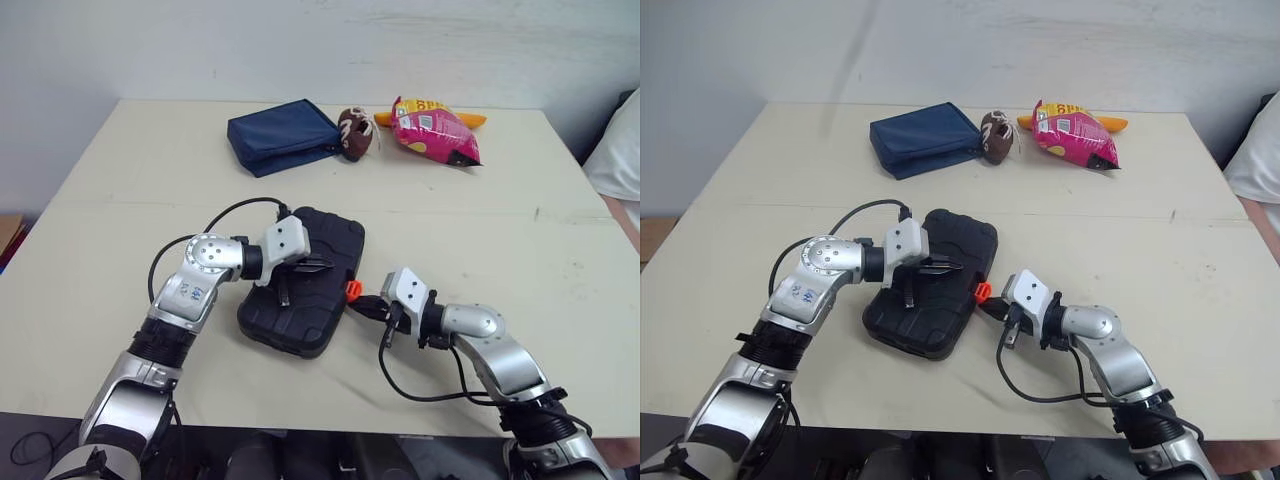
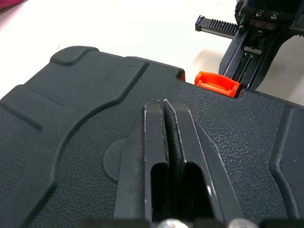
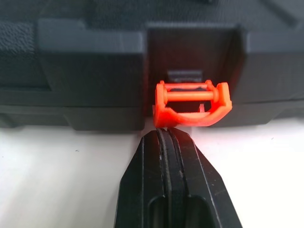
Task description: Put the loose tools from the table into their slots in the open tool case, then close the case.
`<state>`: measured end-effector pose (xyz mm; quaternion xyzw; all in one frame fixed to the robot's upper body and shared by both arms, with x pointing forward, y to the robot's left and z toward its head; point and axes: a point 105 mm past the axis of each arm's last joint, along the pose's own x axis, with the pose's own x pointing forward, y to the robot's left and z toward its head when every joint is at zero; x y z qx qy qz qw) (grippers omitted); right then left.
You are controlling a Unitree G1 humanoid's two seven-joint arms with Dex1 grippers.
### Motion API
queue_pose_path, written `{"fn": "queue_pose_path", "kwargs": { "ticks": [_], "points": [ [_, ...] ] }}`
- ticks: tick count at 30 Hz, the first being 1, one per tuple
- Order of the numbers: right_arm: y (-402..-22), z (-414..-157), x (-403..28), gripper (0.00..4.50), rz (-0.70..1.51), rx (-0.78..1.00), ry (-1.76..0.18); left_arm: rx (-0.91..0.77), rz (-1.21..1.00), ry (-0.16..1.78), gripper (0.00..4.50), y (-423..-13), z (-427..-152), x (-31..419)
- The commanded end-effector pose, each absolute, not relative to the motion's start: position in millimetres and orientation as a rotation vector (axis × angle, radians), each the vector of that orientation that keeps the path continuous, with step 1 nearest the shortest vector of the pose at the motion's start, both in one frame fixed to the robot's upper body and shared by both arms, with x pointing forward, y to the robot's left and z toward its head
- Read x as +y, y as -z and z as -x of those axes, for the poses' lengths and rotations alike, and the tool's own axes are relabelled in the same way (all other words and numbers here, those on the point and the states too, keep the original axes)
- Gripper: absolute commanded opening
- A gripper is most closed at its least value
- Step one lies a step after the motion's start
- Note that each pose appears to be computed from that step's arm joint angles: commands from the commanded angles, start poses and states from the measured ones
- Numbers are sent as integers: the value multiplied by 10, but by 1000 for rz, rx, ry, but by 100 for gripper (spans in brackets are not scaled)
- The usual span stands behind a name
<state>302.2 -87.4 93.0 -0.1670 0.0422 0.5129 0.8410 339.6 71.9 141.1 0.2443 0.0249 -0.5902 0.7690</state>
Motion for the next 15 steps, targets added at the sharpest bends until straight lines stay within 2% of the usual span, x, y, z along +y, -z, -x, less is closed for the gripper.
{"fn": "queue_pose_path", "kwargs": {
  "ticks": [1, 8, 15],
  "points": [
    [-1404, -3021, -774, 0, 354, -122, -1087, 302, -502, 1256, 9, -801, -3345, 925],
    [-1552, -3032, -684, 0, 392, -150, -1122, 306, -494, 1259, 9, -760, -3336, 914],
    [-1538, -3013, -642, 0, 389, -119, -1157, 283, -465, 1237, 9, -786, -3360, 912]
  ]
}}
